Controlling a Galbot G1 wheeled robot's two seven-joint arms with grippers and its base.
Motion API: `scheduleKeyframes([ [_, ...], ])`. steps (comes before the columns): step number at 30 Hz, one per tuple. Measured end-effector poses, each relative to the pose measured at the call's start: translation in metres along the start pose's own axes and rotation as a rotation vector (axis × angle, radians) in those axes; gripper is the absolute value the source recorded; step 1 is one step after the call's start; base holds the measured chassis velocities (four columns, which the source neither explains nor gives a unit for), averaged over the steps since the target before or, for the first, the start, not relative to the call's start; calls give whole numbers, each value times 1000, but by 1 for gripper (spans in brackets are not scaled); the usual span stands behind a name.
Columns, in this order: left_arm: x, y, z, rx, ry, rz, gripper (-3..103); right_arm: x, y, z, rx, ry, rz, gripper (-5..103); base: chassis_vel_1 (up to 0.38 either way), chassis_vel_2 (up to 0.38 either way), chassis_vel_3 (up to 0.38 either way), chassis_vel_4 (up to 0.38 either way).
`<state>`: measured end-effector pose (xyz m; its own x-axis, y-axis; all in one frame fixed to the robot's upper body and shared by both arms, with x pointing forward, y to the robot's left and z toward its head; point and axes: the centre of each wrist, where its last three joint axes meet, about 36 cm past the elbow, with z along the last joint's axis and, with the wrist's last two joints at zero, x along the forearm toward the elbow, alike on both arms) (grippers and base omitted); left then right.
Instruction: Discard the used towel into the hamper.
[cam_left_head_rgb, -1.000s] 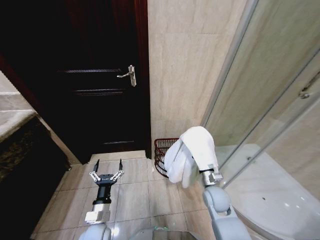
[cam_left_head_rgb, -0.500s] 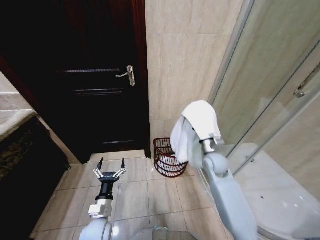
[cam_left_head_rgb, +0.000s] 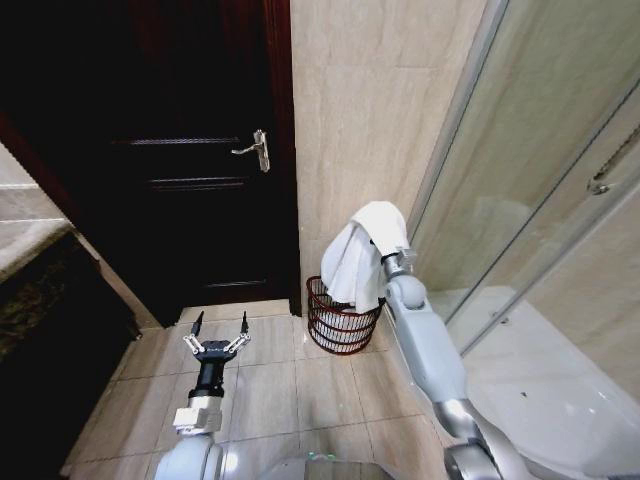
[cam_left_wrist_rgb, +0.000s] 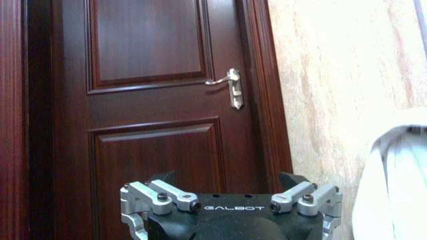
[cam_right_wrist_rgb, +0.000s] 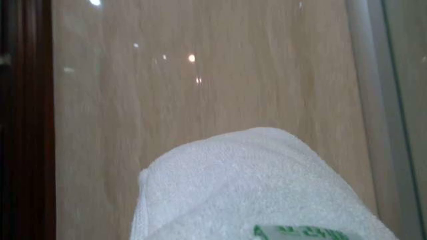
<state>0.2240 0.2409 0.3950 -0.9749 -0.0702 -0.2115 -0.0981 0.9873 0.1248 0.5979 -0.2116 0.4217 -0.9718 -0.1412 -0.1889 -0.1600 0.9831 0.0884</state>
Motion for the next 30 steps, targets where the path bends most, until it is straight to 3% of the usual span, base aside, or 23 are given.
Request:
scheduleKeyframes([
  [11, -1, 1, -2, -2, 3, -4, 100, 8, -8, 64, -33, 167, 25, 4, 0, 0, 0, 0],
  [15, 0, -1, -2, -6, 7, 4, 100, 21, 1, 72, -40, 298, -2, 4, 0, 0, 0, 0],
  [18, 0, -2, -2, -8, 7, 8, 100, 27, 6, 69, -47, 355, -17, 4, 0, 0, 0, 0],
  [22, 0, -3, -4, -12, 3, 10, 100, 30, 13, 35, -100, 526, -25, 4, 0, 0, 0, 0],
  [30, 2, 1, -2, -18, 10, 2, 100, 18, 4, -25, -161, 714, -77, 4, 0, 0, 0, 0],
])
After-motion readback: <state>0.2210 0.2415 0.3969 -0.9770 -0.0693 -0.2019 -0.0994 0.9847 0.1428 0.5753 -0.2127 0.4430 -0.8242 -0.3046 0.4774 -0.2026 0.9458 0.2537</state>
